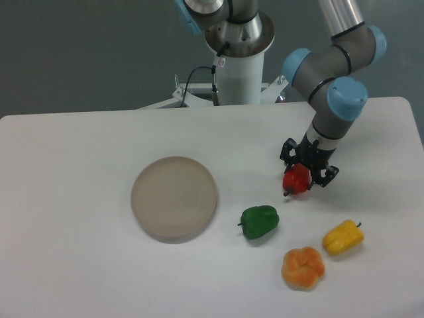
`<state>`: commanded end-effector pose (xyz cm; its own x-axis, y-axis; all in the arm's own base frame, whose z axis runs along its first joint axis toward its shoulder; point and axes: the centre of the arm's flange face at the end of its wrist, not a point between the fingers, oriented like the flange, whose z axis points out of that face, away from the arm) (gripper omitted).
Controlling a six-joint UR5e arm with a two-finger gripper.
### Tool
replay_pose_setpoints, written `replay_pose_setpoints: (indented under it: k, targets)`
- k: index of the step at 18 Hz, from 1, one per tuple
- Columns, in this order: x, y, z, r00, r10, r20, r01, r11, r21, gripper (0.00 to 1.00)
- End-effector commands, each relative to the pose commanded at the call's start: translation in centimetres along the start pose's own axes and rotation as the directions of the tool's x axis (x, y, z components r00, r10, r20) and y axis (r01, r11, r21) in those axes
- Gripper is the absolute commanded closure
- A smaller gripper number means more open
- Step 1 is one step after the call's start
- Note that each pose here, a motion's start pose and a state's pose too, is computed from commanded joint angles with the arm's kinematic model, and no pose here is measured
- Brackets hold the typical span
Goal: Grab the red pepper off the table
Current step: 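Lower the gripper around the red pepper and close it, then lift the held red pepper up and carry it toward the yellow pepper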
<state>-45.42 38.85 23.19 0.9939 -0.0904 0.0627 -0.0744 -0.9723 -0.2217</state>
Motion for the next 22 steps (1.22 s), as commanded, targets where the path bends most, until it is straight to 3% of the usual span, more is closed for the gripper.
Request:
replay_pose_setpoints:
  k: [4, 8, 10, 14, 19, 22]
  targets:
    - [-1.0, -0.6, -2.3, 0.999, 0.007, 0.043, -0.008, 1.0, 0.016, 0.67]
    - [-3.8, -4.6, -9.2, 0.978, 0.101, 0.18, -0.112, 0.992, 0.054, 0.67]
    - [-5.2, -6.2, -12.0, 0.948, 0.204, 0.246, -0.221, 0.974, 0.046, 0.67]
    - [-7.1, -8.1, -15.4, 0.893, 0.322, 0.314, -0.341, 0.94, 0.004, 0.67]
    - [-8.8, -12.4, -16.1, 0.846, 0.419, 0.331, -0.386, 0.908, -0.162, 0.68]
    - [-9.0, -13.6, -15.9, 0.835, 0.433, 0.339, -0.39, 0.901, -0.191, 0.68]
